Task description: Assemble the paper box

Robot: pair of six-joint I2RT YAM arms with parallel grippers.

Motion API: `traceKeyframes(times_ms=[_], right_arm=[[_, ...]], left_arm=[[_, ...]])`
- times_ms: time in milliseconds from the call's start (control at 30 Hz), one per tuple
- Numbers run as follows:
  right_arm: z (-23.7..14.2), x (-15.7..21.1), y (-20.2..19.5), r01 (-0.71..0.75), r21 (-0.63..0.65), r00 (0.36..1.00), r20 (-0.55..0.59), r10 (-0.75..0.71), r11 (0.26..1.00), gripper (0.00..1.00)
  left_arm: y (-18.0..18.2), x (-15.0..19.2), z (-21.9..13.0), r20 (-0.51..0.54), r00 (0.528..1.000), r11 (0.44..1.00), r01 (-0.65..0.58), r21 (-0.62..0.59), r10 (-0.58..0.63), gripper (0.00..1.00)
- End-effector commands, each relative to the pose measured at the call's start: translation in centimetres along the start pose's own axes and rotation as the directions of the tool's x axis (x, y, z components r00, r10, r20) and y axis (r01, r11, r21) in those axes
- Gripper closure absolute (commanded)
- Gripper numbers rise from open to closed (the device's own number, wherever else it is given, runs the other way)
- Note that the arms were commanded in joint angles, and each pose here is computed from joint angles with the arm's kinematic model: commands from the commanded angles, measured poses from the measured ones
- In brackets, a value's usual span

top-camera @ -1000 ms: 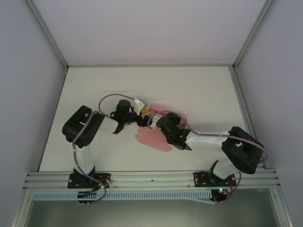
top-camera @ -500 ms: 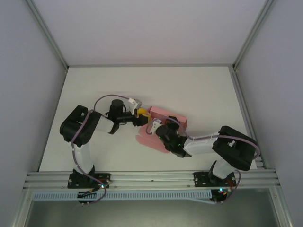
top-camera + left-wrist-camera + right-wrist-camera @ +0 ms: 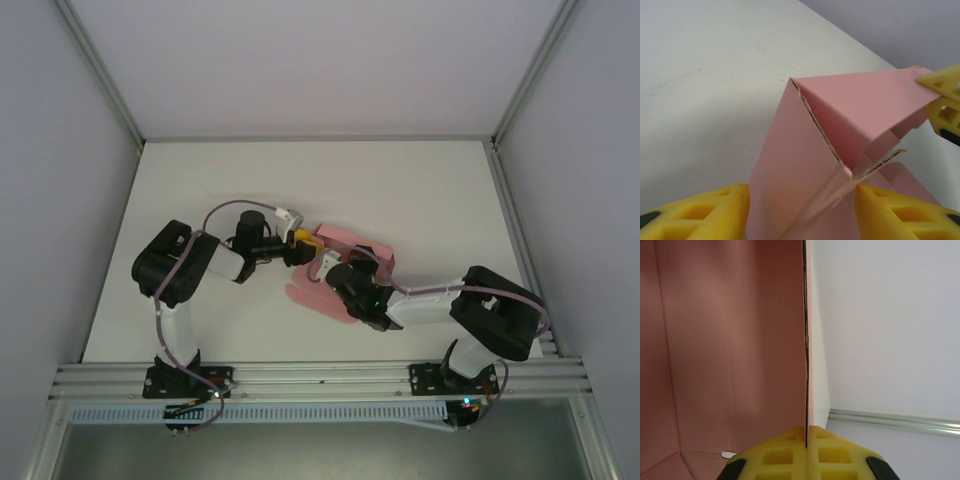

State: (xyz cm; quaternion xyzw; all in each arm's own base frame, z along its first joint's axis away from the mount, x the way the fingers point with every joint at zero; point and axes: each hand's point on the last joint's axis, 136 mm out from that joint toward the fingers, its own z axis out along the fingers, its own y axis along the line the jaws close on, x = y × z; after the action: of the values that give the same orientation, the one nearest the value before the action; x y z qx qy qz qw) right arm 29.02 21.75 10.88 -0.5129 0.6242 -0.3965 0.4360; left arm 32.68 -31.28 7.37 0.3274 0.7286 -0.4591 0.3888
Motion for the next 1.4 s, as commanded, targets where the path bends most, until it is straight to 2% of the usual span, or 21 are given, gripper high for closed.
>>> traceKeyframes(times_ms=[0, 167, 333, 367, 400, 533, 667, 700, 733, 833, 900, 933, 1367], right_arm=[[-0.4, 0.2, 3.5, 0.078, -0.122, 0.997, 0.028, -0.075, 0.989, 1.0], [-0.7, 0.3, 3.6, 0.046, -0.141, 0.999, 0.032, -0.042, 0.989, 1.0], [-1.6, -0.1, 3.2, -0.023, -0.193, 0.997, 0.069, 0.037, 0.981, 1.0], [-1.7, -0.1, 3.2, -0.033, -0.198, 0.996, 0.071, 0.048, 0.98, 1.0], [-1.7, 0.0, 3.1, -0.038, -0.202, 0.996, 0.068, 0.052, 0.979, 1.0], [-1.9, 0.5, 3.4, -0.044, -0.226, 0.997, 0.049, 0.057, 0.973, 1.0], [-1.9, 1.0, 3.7, -0.055, -0.233, 0.998, 0.023, 0.062, 0.971, 1.0], [-1.9, 1.0, 3.7, -0.056, -0.234, 0.998, 0.02, 0.062, 0.971, 1.0], [-1.8, 1.1, 3.8, -0.058, -0.237, 0.998, 0.016, 0.063, 0.97, 1.0], [-1.7, 1.2, 4.2, -0.059, -0.245, 0.998, 0.009, 0.063, 0.968, 1.0], [-1.7, 1.2, 4.4, -0.063, -0.26, 0.998, 0.009, 0.068, 0.964, 1.0], [-1.7, 1.1, 4.4, -0.069, -0.265, 0.997, 0.01, 0.074, 0.962, 1.0], [-1.9, 1.2, 5.1, -0.112, -0.346, 0.993, 0.005, 0.121, 0.931, 1.0]], left_arm=[[1.1, -0.3, 1.0, -0.001, 0.999, 0.996, -0.032, -0.087, 0.032, 0.5], [2.5, -0.4, 1.3, -0.01, 0.998, 0.976, -0.059, -0.211, 0.058, 0.66], [4.3, -0.1, 0.7, -0.006, 0.996, 0.918, -0.082, -0.388, 0.087, 0.86], [4.6, 0.0, 0.5, -0.001, 0.996, 0.901, -0.08, -0.426, 0.088, 0.97], [4.9, -0.1, 0.3, 0.0, 0.995, 0.884, -0.088, -0.459, 0.099, 1.0], [6.4, 0.2, -0.8, -0.007, 0.994, 0.793, -0.092, -0.602, 0.11, 1.0], [8.5, 1.4, -2.7, -0.043, 0.995, 0.648, -0.094, -0.756, 0.094, 1.0], [8.9, 1.6, -3.0, -0.048, 0.995, 0.615, -0.093, -0.783, 0.089, 0.97], [8.8, 2.1, -3.0, -0.057, 0.995, 0.62, -0.098, -0.778, 0.086, 0.95], [6.7, 2.3, -1.7, -0.037, 0.993, 0.733, -0.109, -0.671, 0.113, 0.75], [5.0, 2.0, -0.6, -0.02, 0.992, 0.806, -0.11, -0.581, 0.121, 0.71], [4.6, 1.8, -0.1, -0.014, 0.993, 0.825, -0.108, -0.554, 0.121, 0.7], [1.1, -3.0, 1.9, 0.124, 0.986, 0.924, -0.052, -0.378, 0.107, 0.65]])
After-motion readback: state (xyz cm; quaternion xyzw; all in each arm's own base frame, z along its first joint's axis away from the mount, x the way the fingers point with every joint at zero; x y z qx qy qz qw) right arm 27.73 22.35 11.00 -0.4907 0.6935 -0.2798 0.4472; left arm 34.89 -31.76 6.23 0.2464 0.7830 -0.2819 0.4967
